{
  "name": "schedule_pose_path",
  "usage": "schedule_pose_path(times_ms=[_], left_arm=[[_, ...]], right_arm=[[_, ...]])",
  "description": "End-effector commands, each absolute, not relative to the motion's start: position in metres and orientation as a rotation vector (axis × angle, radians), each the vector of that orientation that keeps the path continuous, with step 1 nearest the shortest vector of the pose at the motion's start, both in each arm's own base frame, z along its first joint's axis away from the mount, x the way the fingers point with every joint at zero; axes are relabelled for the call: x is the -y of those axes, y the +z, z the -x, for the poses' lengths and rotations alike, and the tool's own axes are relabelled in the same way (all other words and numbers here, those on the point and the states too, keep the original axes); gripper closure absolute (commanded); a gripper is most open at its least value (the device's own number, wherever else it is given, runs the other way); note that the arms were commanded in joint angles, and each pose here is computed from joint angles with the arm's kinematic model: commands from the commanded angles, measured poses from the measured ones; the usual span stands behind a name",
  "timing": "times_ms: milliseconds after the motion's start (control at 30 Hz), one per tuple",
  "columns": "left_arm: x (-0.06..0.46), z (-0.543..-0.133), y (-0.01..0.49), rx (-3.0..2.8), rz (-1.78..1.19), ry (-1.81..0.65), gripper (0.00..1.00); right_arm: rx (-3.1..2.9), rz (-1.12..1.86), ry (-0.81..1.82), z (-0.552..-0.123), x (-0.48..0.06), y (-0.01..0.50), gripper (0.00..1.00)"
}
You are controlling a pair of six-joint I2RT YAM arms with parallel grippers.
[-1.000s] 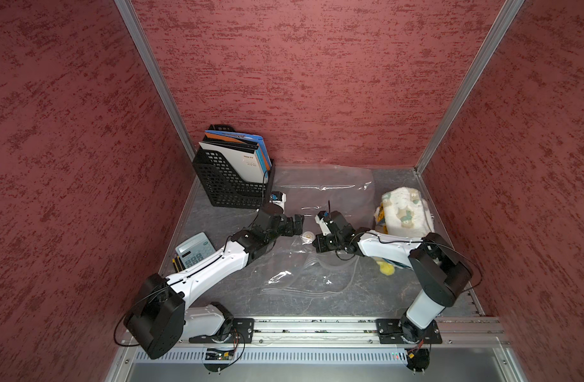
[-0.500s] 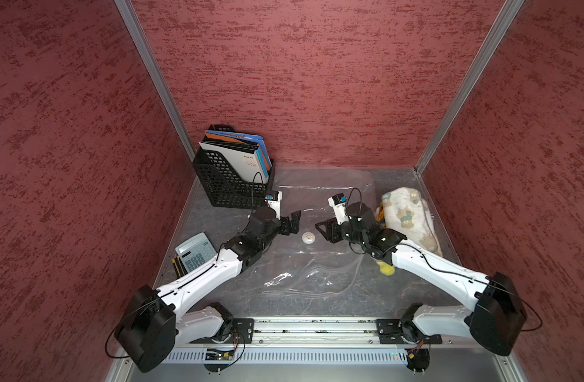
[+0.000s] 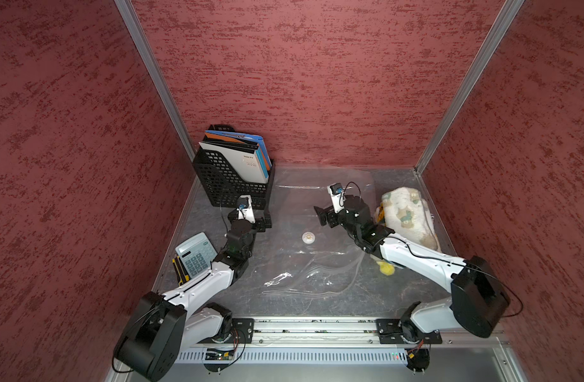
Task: Take the blanket out of the vacuum bag
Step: Adjust the vacuum bag at the center of the board, then reset both arms
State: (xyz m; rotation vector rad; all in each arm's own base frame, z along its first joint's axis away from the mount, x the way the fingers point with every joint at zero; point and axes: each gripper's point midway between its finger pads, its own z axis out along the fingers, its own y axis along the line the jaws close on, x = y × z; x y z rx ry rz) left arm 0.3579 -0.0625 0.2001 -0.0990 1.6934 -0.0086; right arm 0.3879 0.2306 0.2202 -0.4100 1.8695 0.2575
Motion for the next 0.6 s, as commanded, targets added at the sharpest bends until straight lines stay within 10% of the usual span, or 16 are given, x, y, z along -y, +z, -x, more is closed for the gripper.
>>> schedule_pose_path(times_ms=[0,567], left_arm=[[0.035,-0.352,0.220,-1.567,0.150,0.119,0.00],[-0.024,-0.362,0.144,-1.621,0.214,0.111,0.00]], right_arm=[[-1.813,0.330,0.203,-0.401,-0.192,0.231,0.01],[-1.889,0.353,-0.043,-0.394,-0.078,0.174,0.01]])
